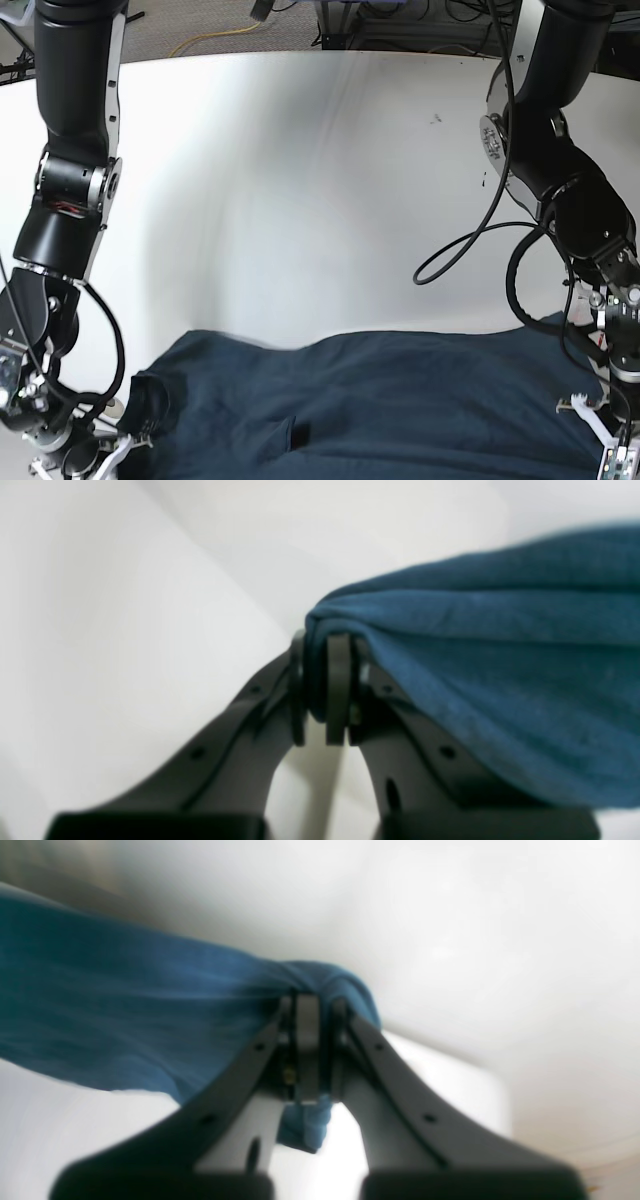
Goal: Fold the T-shirt properly
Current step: 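Lift the shirt with both grippers, swing it, and lay it flat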
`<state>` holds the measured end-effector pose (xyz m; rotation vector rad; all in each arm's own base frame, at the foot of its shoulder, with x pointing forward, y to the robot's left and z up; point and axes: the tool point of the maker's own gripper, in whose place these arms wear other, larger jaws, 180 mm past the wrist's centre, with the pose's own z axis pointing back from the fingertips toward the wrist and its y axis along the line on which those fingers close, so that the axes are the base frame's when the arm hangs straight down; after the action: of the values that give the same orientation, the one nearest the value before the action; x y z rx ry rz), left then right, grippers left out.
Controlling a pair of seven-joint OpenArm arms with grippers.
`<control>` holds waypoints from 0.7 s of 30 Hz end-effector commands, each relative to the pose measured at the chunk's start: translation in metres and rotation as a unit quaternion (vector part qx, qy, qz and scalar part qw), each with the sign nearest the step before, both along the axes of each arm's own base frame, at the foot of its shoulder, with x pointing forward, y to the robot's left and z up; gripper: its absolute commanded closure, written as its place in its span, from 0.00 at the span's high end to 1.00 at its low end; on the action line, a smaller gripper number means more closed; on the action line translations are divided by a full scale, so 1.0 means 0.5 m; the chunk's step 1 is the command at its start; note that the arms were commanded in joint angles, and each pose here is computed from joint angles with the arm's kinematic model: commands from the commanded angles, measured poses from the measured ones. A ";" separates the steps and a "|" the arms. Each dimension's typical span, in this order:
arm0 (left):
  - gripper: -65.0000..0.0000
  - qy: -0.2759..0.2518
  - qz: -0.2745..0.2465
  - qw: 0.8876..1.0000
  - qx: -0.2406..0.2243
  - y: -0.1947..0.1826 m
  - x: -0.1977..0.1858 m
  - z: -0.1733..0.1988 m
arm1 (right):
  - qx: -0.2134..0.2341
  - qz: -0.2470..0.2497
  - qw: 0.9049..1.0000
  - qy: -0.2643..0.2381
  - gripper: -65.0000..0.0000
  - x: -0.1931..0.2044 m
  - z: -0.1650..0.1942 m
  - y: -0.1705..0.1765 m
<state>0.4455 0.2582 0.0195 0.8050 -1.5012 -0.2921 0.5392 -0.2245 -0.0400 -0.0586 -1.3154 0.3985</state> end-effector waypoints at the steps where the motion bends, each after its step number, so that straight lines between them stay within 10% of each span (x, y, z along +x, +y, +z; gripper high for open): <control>1: 0.00 -0.034 0.003 0.999 0.017 0.013 -0.003 0.063 | -0.011 -0.001 0.998 -0.059 0.00 -0.006 0.121 -0.005; 9: 0.00 -0.033 -0.033 0.998 0.036 0.006 0.003 0.090 | -0.083 -0.007 0.994 -0.073 0.00 -0.054 0.188 -0.018; 21: 0.00 0.092 -0.065 0.991 0.076 -0.025 -0.012 -0.111 | -0.073 -0.033 0.996 0.024 0.00 -0.162 -0.106 -0.087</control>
<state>0.4466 0.2465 -0.0557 0.7422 -1.3114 -0.5730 0.4637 -0.2638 -0.1223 -0.1989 -1.1290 0.4407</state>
